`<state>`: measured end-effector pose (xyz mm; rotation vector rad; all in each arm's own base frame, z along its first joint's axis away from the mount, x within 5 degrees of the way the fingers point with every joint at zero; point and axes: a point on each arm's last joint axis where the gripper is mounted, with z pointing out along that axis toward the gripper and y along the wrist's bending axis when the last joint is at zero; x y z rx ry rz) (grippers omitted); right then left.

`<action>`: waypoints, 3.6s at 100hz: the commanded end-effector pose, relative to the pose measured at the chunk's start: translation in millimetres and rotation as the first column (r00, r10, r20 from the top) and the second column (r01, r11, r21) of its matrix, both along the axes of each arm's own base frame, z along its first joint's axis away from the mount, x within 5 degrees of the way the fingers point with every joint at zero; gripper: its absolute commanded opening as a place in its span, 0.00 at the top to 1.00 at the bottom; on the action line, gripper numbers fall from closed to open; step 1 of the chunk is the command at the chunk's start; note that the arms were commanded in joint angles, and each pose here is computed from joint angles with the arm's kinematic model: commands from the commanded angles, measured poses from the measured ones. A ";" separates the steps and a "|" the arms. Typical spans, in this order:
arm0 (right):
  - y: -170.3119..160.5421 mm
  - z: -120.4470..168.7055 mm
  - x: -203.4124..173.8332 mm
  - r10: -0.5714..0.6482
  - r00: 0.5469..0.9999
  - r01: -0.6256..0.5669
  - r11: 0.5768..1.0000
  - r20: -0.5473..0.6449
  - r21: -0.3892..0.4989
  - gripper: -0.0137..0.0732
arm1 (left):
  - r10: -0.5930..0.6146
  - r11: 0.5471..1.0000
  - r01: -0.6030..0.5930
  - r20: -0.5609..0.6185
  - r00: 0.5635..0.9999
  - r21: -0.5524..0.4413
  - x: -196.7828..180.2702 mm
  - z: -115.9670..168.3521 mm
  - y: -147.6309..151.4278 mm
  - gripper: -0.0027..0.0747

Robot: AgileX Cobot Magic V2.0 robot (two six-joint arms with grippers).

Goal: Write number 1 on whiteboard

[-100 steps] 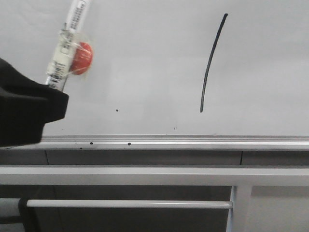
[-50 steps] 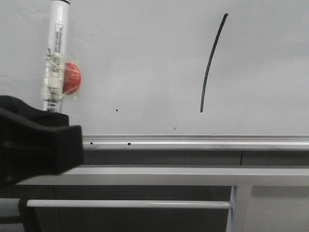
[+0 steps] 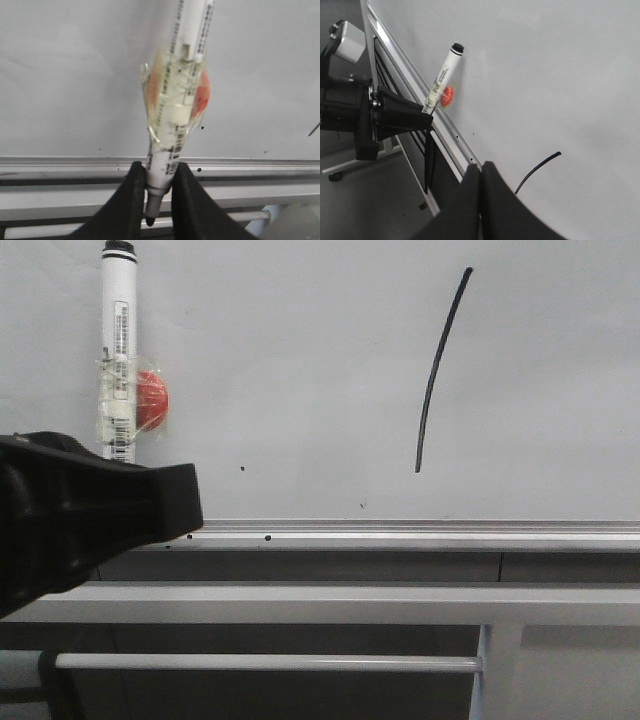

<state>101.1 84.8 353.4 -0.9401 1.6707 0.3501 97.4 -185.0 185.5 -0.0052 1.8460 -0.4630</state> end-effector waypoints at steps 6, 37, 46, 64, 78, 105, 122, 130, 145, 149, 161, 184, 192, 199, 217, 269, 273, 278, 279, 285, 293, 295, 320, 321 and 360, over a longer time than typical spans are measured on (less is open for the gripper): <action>-1.7 13.9 1.2 -0.023 0.997 0.020 0.999 0.074 0.042 0.92 | 0.030 0.998 -0.023 0.116 0.993 -0.061 6.1 16.7 -8.9 0.99; -1.7 13.9 1.2 -0.023 0.997 0.020 0.999 0.074 0.042 0.92 | 0.053 0.997 -0.047 0.113 0.992 -0.056 12.1 15.2 -14.5 0.99; -1.7 13.9 1.2 -0.023 0.997 0.020 0.999 0.074 0.042 0.92 | 0.078 0.996 -0.072 0.114 0.990 -0.056 17.2 15.2 -11.7 0.99; -1.7 13.9 1.2 -0.023 0.997 0.020 0.999 0.074 0.042 0.92 | 0.081 0.995 -0.076 0.075 0.994 -0.063 22.4 14.8 -13.9 0.99; -1.7 13.9 1.2 -0.023 0.997 0.020 0.999 0.074 0.042 0.92 | 0.098 0.994 -0.093 0.072 0.993 -0.065 26.2 15.0 -12.3 0.99; -1.7 13.9 1.2 -0.023 0.997 0.020 0.999 0.074 0.042 0.92 | 0.128 0.990 -0.124 0.061 0.990 -0.062 33.3 14.0 -8.1 0.99; -1.7 13.9 1.2 -0.023 0.997 0.020 0.999 0.074 0.042 0.92 | 0.143 0.988 -0.140 0.058 0.988 -0.061 36.6 13.7 -5.9 0.99; -1.7 13.9 1.2 -0.023 0.997 0.020 0.999 0.074 0.042 0.92 | 0.141 0.989 -0.137 0.054 0.989 -0.061 36.5 13.3 -6.1 0.99; -1.7 13.9 1.2 -0.023 0.997 0.020 0.999 0.074 0.042 0.92 | 0.140 0.989 -0.137 0.053 0.989 -0.060 36.5 13.2 -6.2 0.99; -1.7 13.9 1.2 -0.023 0.997 0.020 0.999 0.074 0.042 0.92 | 0.137 0.989 -0.134 0.049 0.989 -0.060 36.4 12.8 -6.4 0.99; -1.7 13.9 1.2 -0.023 0.997 0.020 0.999 0.074 0.042 0.92 | 0.124 0.991 -0.122 0.029 0.992 -0.055 35.8 11.1 -7.6 0.99; -1.6 13.3 0.9 -0.020 0.997 0.017 0.999 0.069 0.038 0.92 | 0.109 0.993 -0.109 0.007 0.994 -0.051 35.0 9.1 -8.8 0.97; -1.6 13.3 0.9 -0.020 0.997 0.017 0.999 0.069 0.038 0.92 | 0.111 0.992 -0.111 0.011 0.994 -0.052 35.1 9.4 -8.6 0.91; -1.6 13.3 0.9 -0.020 0.997 0.017 0.999 0.069 0.038 0.92 | 0.117 0.992 -0.116 0.019 0.993 -0.053 35.4 10.1 -8.2 0.81; -1.6 13.1 0.8 -0.019 0.998 0.016 0.999 0.068 0.037 0.92 | 0.132 0.990 -0.130 0.042 0.990 -0.058 36.1 12.2 -6.9 0.59; -1.5 12.3 0.4 -0.014 0.998 0.012 0.999 0.060 0.031 0.92 | 0.113 0.993 -0.108 0.101 0.988 -0.055 27.4 17.2 -10.6 0.57; -1.5 12.3 0.4 -0.014 0.998 0.012 0.999 0.060 0.031 0.92 | 0.104 0.994 -0.099 0.116 0.988 -0.044 24.8 17.7 -11.2 0.57; -1.5 12.3 0.4 -0.014 0.998 0.012 0.999 0.060 0.031 0.92 | 0.095 0.995 -0.092 0.129 0.987 -0.032 22.8 18.3 -11.8 0.57; -1.4 12.1 0.3 -0.013 0.998 0.012 0.999 0.059 0.030 0.92 | 0.094 0.995 -0.091 0.133 0.987 -0.031 22.3 18.6 -12.0 0.57; -1.4 12.0 0.2 -0.013 0.998 0.011 1.000 0.057 0.029 0.92 | 0.087 0.996 -0.085 0.137 0.987 -0.024 21.1 18.8 -12.6 0.57; -1.4 11.7 0.0 -0.011 0.998 0.009 1.000 0.054 0.027 0.92 | 0.085 0.996 -0.083 0.141 0.986 -0.014 21.0 19.0 -12.2 0.57; -1.4 11.7 0.0 -0.011 0.998 0.009 1.000 0.054 0.027 0.92 | 0.084 0.996 -0.083 0.140 0.986 -0.013 21.0 18.7 -11.9 0.57; -1.3 11.1 -0.3 -0.008 0.999 0.007 1.000 0.049 0.023 0.92 | 0.079 0.997 -0.081 0.141 0.987 0.011 20.0 15.6 -8.2 0.57; -1.3 11.1 -0.3 -0.008 0.999 0.007 1.000 0.049 0.023 0.92 | 0.079 0.997 -0.081 0.141 0.987 0.011 19.9 15.6 -7.6 0.57; -1.3 11.1 -0.3 -0.008 0.999 0.007 1.000 0.049 0.023 0.92 | 0.060 0.997 -0.056 0.095 0.994 -0.047 -3.5 32.0 27.0 0.82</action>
